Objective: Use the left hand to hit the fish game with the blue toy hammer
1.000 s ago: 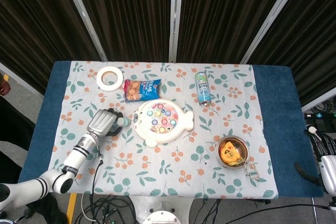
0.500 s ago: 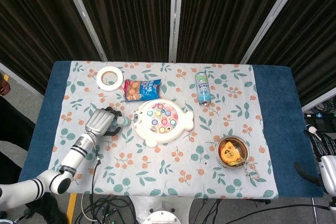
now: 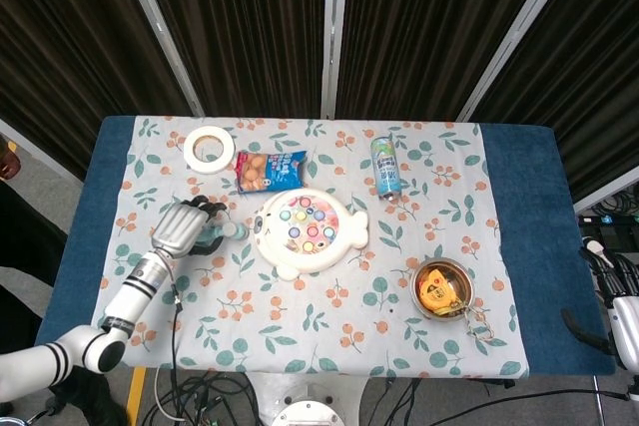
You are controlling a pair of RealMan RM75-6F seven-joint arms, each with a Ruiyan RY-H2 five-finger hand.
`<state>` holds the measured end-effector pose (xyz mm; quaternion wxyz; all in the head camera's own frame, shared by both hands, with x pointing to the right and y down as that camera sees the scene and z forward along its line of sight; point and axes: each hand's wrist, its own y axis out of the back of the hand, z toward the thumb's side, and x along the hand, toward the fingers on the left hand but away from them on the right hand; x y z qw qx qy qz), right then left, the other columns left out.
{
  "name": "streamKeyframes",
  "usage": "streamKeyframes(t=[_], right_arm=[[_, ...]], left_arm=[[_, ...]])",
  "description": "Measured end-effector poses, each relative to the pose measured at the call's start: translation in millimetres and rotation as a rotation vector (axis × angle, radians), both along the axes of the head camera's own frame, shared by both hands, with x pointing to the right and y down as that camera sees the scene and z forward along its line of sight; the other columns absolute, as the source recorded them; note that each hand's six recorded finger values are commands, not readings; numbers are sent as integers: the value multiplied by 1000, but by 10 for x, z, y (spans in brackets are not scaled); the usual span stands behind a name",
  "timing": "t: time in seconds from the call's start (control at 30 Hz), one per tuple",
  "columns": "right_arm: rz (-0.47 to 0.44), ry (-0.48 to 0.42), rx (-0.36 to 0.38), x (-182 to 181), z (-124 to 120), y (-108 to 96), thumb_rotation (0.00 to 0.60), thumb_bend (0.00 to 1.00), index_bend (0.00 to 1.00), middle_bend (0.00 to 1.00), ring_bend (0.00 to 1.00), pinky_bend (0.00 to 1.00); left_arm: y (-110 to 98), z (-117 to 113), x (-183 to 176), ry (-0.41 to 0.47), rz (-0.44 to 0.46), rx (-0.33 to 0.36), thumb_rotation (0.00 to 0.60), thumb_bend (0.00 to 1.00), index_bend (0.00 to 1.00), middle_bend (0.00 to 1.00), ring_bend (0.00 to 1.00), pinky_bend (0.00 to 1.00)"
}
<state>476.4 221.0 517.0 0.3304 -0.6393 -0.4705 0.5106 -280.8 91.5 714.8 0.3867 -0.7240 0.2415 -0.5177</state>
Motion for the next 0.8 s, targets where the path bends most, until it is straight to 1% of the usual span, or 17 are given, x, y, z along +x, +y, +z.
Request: streamKeyframes(t=[0.07,0.17,0.27,0.37,0.4,0.47,0.57,0.6,0.67,0.7,0.8], right_arm=[[0,1,3,3,-9,-2,600,192,0,152,0,0],[3,4,7,18,-26,-3,600,193,0,152,0,0],[3,6,2,27,-24,-7,600,195,0,151,0,0],[0,4,-6,30,-8,-25,600,203,0,138,0,0],[-1,1,-8,27,-2,-33,600,203,0,134,0,0],[-5,-9,-16,19,18,-53,600,203,0,120,0,0],[-15,-15,-24,-6,52,-96,600,203,0,100,0,0],[-19,-18,-24,-20,57,-105,600,203,0,100,0,0],[-28,-21,-21,-56,65,-115,600,203,0,98,0,0],[-30,-23,-19,-72,69,-117,600,203,0,99,0,0],[-34,-33,-20,-123,95,-108,600,203,0,102,0,0]], left_arm=[[-9,-82,-72,6,-17,9,428,364,163,250,97,242],[-39,-263,-263,15,-65,46,439,363,158,240,83,192],[-38,-461,-505,33,-146,102,442,358,156,225,69,161],[11,-704,-889,36,-259,170,445,342,156,224,69,153],[62,-798,-1064,31,-306,193,447,329,156,224,69,151],[171,-926,-1313,20,-372,220,446,309,157,224,69,146],[419,-1097,-1653,-1,-467,248,458,303,156,224,69,136],[534,-1154,-1759,-11,-499,253,478,303,157,224,69,135],[716,-1226,-1882,-25,-538,254,527,303,157,224,69,134],[837,-1269,-1936,-31,-556,252,539,303,157,224,69,134],[1080,-1372,-1980,-35,-578,256,566,303,158,224,69,132]])
